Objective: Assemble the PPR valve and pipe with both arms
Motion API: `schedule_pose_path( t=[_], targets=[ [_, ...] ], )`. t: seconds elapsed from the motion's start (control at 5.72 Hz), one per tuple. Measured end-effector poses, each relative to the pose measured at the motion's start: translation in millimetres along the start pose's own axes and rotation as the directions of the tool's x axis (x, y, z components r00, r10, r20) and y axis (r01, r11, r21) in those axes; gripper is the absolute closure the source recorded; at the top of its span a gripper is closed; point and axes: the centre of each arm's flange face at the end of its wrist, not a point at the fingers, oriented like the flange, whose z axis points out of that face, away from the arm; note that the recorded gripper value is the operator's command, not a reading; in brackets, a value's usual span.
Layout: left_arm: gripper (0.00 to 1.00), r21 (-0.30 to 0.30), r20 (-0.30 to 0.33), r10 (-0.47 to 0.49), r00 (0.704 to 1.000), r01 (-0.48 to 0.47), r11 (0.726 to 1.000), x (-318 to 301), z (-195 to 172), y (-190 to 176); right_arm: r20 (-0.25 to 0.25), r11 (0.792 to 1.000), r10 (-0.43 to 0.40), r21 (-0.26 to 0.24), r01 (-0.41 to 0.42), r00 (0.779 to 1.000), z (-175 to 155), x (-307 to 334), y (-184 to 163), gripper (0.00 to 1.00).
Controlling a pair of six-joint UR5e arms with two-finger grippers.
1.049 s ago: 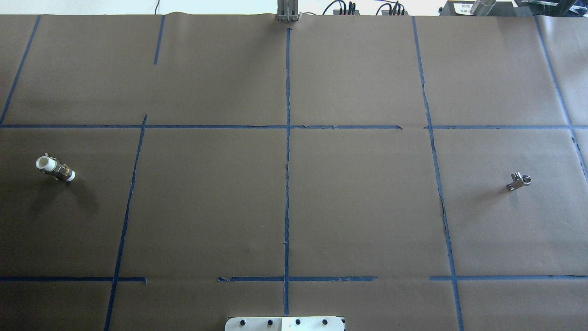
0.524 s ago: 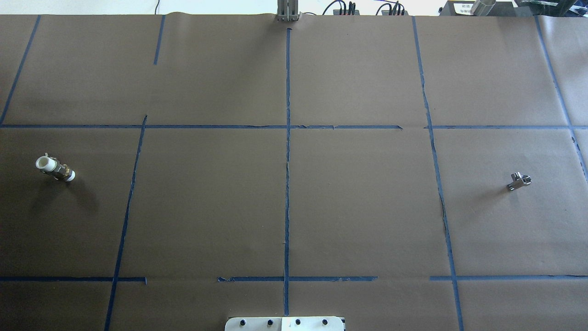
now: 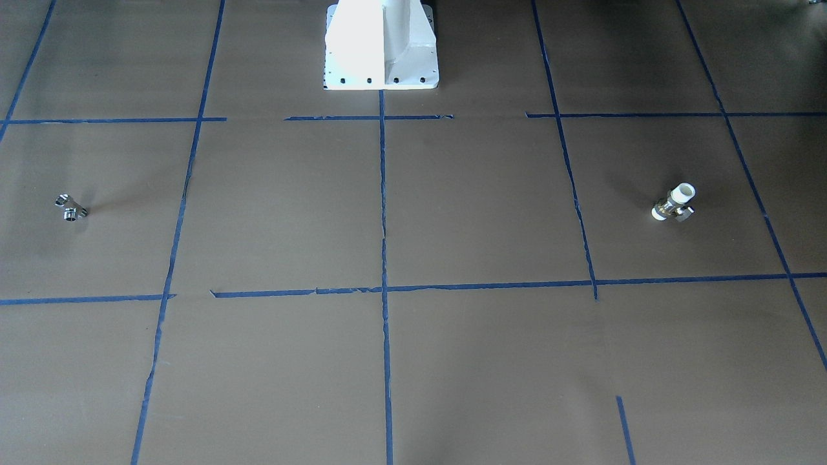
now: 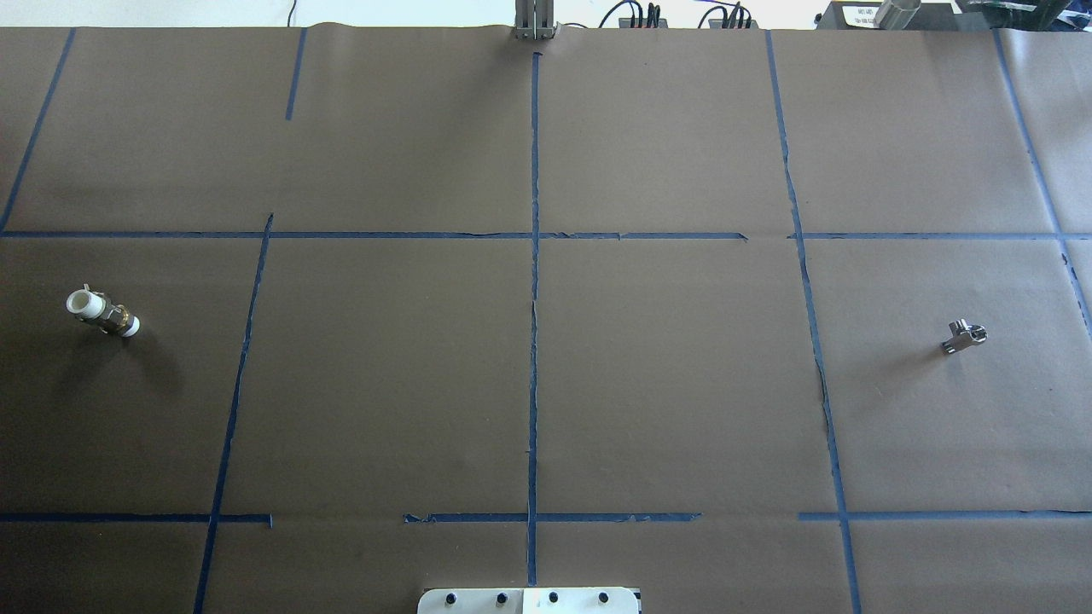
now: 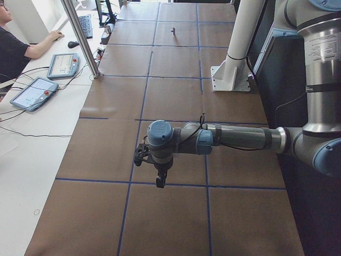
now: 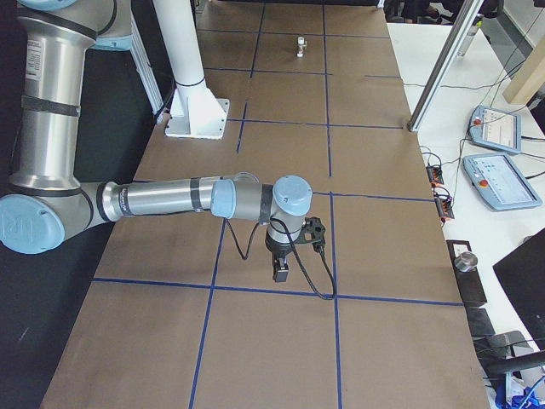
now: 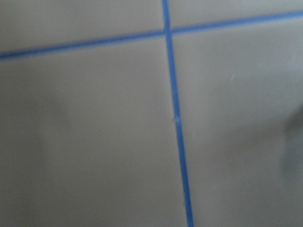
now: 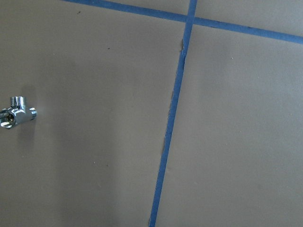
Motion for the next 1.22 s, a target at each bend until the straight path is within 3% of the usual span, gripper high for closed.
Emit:
schedule_pose_path(
  t=[0.17, 0.52, 0.87, 1.22],
  targets=[
    [0.00, 0.048, 0.003, 0.041, 0.999, -0.041, 0.998, 14.7, -12.9, -26.8, 0.001, 1.000, 0.000, -0.001, 0.000, 1.000, 0.4, 0.0, -0.1, 0.00],
    [0.00, 0.040, -0.025, 0.087, 0.996, -0.086, 0.995, 64.1, 4.7, -52.6, 0.001, 1.000, 0.002, -0.004, -0.002, 1.000, 1.7, 1.0, 0.2, 0.00],
    [0.00, -0.018, -0.071, -0.019, 0.997, 0.017, 1.000, 147.2, 54.6, -60.3, 0.002, 1.000, 0.002, -0.004, -0.002, 1.000, 2.1, 0.6, 0.1, 0.00],
    [0.00, 0.021, -0.082, -0.136, 0.987, 0.138, 0.990, 195.8, 84.7, -57.4, 0.002, 1.000, 0.002, -0.005, -0.002, 1.000, 2.3, 0.6, 0.1, 0.00]
  ],
)
